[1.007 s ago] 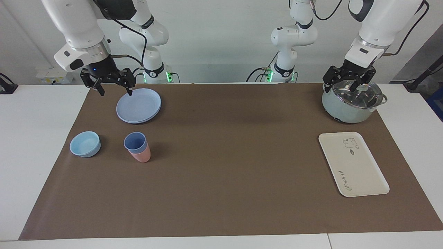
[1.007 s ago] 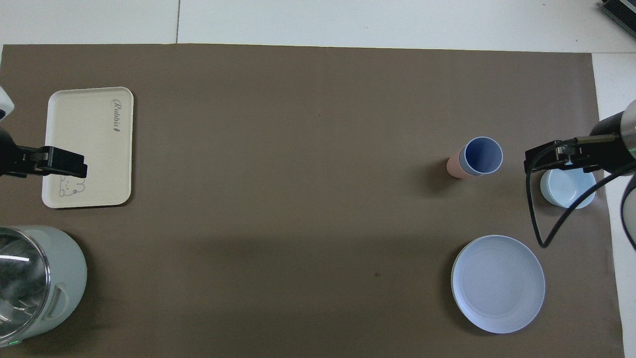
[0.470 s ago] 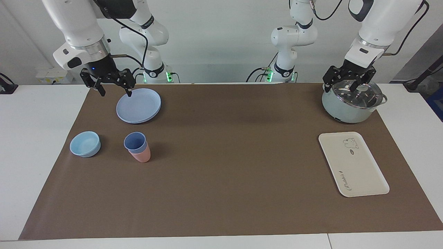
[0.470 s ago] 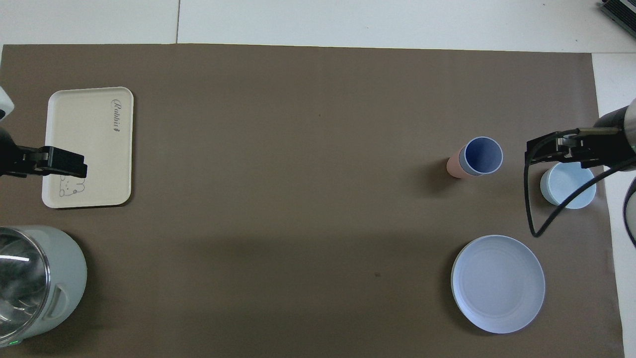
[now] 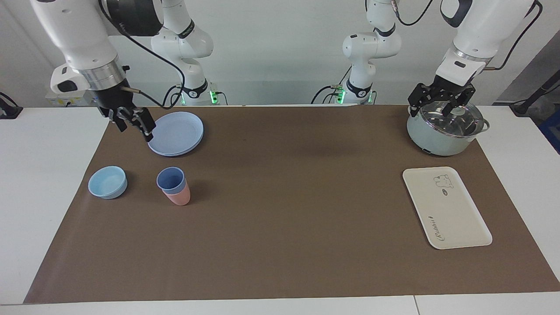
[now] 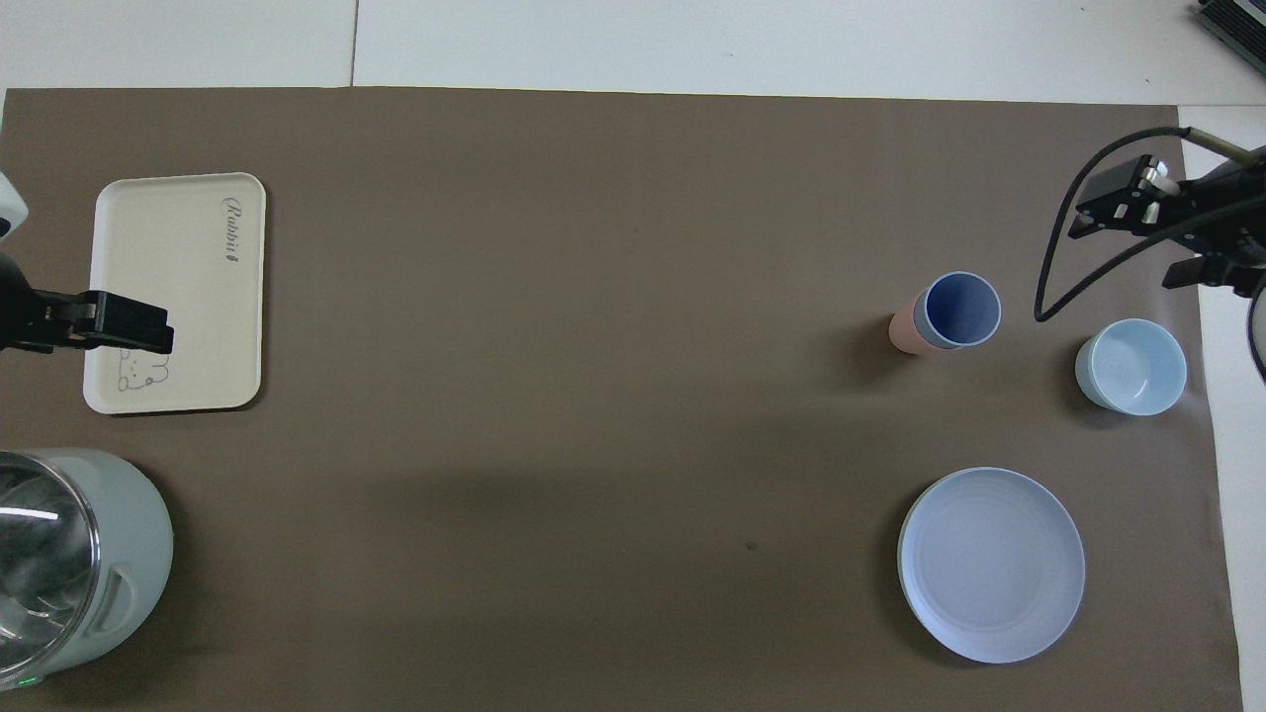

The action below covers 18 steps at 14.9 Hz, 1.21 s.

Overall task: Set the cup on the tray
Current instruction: 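Grasp the pink cup with the right gripper and lift it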

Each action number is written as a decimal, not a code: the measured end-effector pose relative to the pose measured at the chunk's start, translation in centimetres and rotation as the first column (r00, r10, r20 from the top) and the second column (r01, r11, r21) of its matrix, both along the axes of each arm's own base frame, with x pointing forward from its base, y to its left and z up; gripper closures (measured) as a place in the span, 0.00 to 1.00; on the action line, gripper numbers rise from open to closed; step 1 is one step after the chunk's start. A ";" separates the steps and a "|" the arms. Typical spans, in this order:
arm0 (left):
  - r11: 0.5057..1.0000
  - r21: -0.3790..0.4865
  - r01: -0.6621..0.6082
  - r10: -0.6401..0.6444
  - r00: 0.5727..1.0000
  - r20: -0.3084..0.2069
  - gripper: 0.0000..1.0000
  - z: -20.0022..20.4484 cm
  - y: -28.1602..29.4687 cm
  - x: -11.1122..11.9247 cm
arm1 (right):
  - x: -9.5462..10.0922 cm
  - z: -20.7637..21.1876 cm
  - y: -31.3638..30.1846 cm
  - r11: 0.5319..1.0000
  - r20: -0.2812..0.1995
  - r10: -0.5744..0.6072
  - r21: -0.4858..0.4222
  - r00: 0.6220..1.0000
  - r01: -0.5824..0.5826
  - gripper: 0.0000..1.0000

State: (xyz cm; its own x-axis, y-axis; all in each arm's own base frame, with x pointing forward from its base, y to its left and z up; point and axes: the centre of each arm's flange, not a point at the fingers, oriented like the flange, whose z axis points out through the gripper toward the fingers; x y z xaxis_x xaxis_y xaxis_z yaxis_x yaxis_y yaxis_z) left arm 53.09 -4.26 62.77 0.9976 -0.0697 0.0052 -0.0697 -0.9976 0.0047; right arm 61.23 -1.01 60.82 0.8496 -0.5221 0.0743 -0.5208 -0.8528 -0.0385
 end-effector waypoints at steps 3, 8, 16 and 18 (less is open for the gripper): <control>1.000 0.000 0.000 0.000 1.000 0.000 0.00 0.0 0.0 0.0 | 4.3 -4.1 -2.9 0.996 -0.031 -0.084 0.008 0.996 0.085 0.06; 1.000 0.000 0.000 0.000 1.000 0.000 0.00 0.0 0.0 0.0 | 8.6 -12.5 -5.9 0.962 -0.140 -0.218 0.138 0.966 0.237 0.06; 1.000 0.000 0.000 0.000 1.000 0.000 0.00 0.0 0.0 0.0 | 8.5 -25.3 -8.8 0.862 -0.413 -0.258 0.311 0.873 0.401 0.04; 1.000 0.000 0.000 0.000 1.000 0.000 0.00 0.0 0.0 0.0 | 7.8 -28.0 -9.0 0.825 -0.470 -0.259 0.347 0.844 0.446 0.03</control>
State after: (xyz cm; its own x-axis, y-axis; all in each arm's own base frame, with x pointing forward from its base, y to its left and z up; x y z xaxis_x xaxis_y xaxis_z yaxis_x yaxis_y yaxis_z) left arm 53.09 -4.26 62.77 0.9976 -0.0697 0.0052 -0.0697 -0.9976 0.0047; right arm 69.07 -10.02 32.77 0.5060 -0.6878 -0.5205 -0.8315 -0.5494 -0.0823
